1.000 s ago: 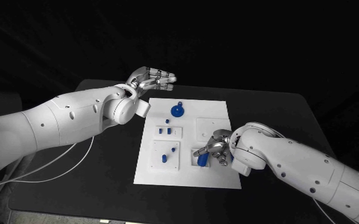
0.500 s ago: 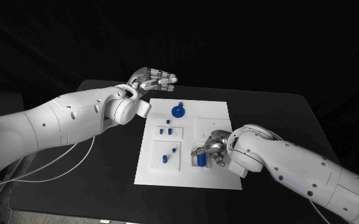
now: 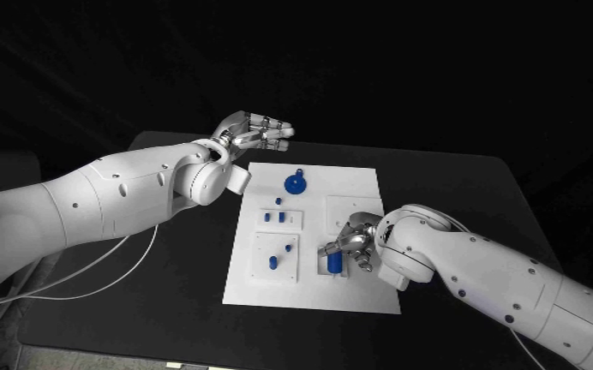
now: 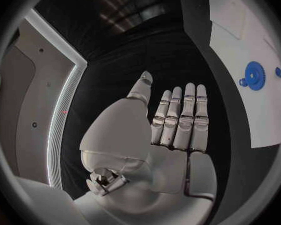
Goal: Assemble the parts on the task board
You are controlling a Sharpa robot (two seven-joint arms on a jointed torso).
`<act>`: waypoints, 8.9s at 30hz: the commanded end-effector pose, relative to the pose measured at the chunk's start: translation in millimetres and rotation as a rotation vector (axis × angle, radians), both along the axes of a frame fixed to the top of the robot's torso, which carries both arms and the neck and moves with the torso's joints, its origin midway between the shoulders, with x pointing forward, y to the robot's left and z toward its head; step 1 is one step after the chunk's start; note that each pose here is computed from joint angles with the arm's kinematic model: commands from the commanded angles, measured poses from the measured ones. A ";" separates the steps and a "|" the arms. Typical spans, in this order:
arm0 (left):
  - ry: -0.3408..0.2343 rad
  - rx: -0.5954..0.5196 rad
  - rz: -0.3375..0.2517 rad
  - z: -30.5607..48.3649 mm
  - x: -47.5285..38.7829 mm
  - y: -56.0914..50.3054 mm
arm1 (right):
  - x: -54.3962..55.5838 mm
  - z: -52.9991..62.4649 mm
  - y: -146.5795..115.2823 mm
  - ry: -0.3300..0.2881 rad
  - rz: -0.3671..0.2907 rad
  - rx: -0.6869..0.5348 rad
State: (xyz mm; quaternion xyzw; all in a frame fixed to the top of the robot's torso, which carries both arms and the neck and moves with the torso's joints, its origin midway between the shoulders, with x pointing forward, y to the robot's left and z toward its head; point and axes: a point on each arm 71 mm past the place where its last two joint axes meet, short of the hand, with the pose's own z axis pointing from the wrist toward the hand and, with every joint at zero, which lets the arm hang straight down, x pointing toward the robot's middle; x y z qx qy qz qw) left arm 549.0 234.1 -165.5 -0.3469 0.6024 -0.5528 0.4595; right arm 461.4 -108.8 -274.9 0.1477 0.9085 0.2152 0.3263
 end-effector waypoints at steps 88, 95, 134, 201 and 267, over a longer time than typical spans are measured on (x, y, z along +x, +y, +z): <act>0.023 0.017 -0.028 -3.4 -2.1 1.2 | -53.2 -17.8 2.7 -0.968 0.695 -0.052; 0.025 0.019 -0.027 -3.8 -2.2 1.5 | -51.7 -20.3 1.7 -0.946 0.690 -0.035; 0.028 0.024 -0.020 -4.2 -2.2 3.8 | -57.7 -15.0 8.0 -0.945 0.665 -0.010; 0.040 0.037 -0.025 -5.4 -2.1 6.5 | -49.7 -4.4 -8.7 -0.926 0.512 -0.253; 0.049 0.057 -0.024 -7.1 -0.8 8.0 | -50.0 -11.7 4.9 -0.797 0.549 -0.410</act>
